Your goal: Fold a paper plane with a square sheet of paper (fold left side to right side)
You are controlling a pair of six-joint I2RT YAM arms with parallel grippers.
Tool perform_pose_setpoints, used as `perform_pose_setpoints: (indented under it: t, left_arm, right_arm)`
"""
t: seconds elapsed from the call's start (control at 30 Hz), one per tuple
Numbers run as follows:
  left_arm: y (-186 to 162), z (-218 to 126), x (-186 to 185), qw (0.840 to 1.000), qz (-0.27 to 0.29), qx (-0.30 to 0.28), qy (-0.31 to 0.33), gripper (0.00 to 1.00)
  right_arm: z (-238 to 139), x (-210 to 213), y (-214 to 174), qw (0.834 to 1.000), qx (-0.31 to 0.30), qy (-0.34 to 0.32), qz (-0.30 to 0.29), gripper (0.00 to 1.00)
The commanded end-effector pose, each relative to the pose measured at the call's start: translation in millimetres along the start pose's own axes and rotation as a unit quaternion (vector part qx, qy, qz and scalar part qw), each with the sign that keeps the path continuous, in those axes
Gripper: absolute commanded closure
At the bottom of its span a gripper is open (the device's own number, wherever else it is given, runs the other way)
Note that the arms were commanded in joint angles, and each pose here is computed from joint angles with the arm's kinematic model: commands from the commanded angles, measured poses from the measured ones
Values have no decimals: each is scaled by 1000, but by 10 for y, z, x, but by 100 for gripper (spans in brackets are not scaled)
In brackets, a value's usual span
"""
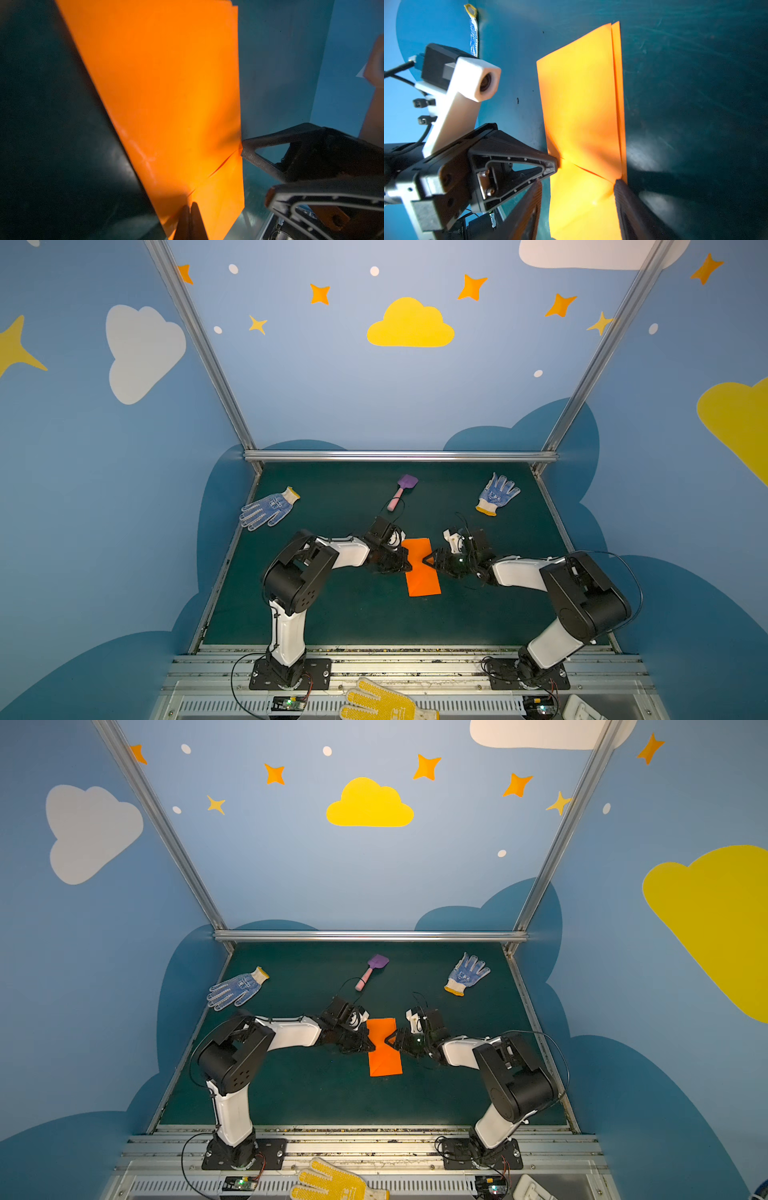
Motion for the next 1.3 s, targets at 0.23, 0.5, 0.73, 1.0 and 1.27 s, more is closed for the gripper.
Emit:
perform_pose_setpoints:
  t: [0.23, 0.5, 0.73, 1.0, 1.27]
  left_arm:
    - [-159, 62, 200, 999, -15, 22, 38, 96]
    - [-190, 61, 227, 999, -18, 23, 38, 96]
    - [-199, 60, 236, 999, -21, 22, 36, 96]
    - [-193, 51, 227, 999, -22, 21, 36, 96]
    - [-198, 52, 226, 999, -20, 23, 36, 96]
  right_arm:
    - [-361, -659, -830, 982, 50, -129, 126, 39]
    - [-476, -652, -1062, 974, 27, -157, 160, 33]
    - [-406, -656, -1036, 966, 8, -197, 167, 32]
    - [-225, -693, -994, 958, 10, -228, 173, 31]
    - [-73, -709, -964, 963, 12, -207, 173, 31]
Point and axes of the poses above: each gripper's point midway between its finger pads, its own z axis out along the fingers, its own x axis along the line the jaws close on, y = z × x, the point moved 9 cm from there along -z, back along the fingers, and after that the axes turned 9 degrees about z, right-handed, at the moved point
